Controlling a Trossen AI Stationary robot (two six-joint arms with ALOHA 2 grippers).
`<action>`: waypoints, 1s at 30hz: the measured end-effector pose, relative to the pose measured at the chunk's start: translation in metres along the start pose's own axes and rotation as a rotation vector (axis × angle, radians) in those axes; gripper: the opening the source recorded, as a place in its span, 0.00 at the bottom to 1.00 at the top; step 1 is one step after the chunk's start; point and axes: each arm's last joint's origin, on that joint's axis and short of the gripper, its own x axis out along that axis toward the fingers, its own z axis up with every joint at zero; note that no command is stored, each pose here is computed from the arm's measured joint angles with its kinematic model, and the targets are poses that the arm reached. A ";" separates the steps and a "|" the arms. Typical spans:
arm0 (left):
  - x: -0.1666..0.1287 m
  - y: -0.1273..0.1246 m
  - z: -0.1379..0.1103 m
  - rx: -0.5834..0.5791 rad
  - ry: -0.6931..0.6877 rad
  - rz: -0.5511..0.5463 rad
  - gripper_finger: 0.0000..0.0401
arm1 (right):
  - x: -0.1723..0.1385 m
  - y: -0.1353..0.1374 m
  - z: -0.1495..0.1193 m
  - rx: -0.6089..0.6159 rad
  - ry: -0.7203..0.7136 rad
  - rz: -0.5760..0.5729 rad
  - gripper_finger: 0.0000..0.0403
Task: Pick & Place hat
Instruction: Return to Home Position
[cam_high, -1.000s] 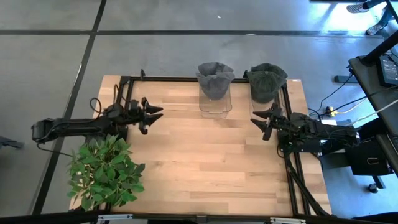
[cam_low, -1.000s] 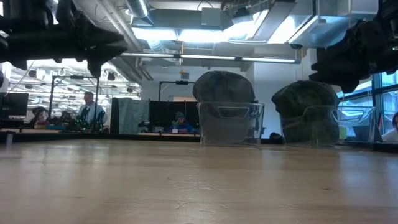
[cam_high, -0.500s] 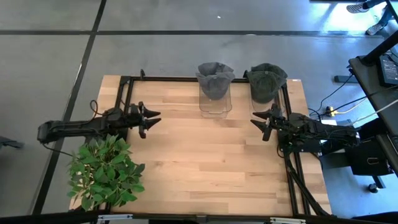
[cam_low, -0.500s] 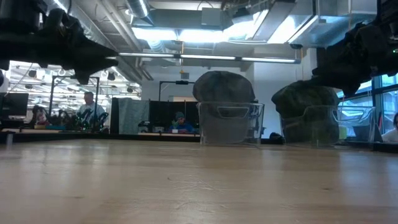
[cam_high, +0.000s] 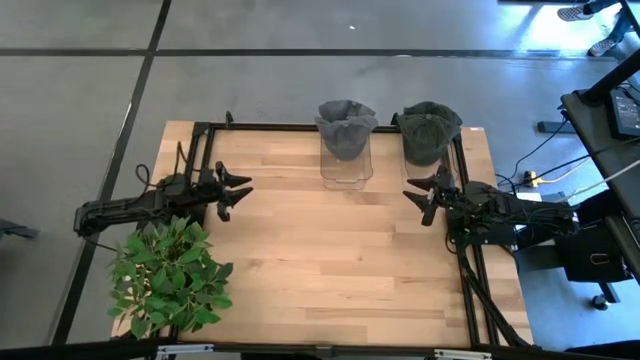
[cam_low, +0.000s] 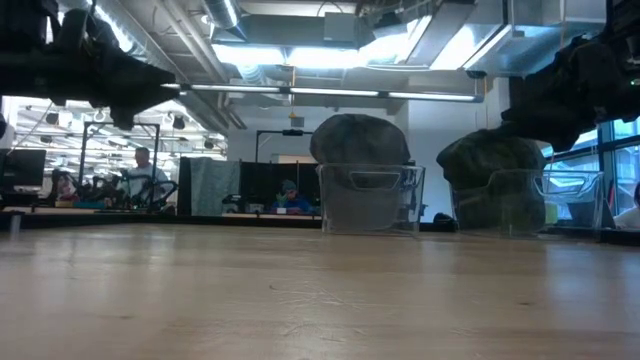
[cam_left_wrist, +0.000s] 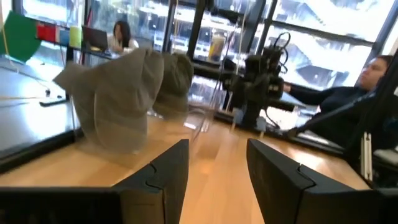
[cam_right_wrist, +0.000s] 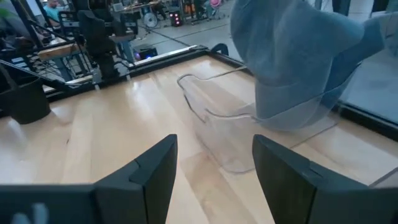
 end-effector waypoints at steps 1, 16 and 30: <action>0.000 0.000 0.001 -0.001 -0.005 -0.002 0.39 | 0.000 0.000 0.000 -0.002 -0.001 -0.004 0.52; 0.000 -0.001 0.002 -0.008 -0.015 -0.023 0.39 | 0.007 0.004 0.001 -0.090 -0.213 0.054 0.52; 0.000 -0.001 0.002 -0.013 -0.015 -0.022 0.39 | 0.008 0.004 0.001 -0.091 -0.210 0.053 0.52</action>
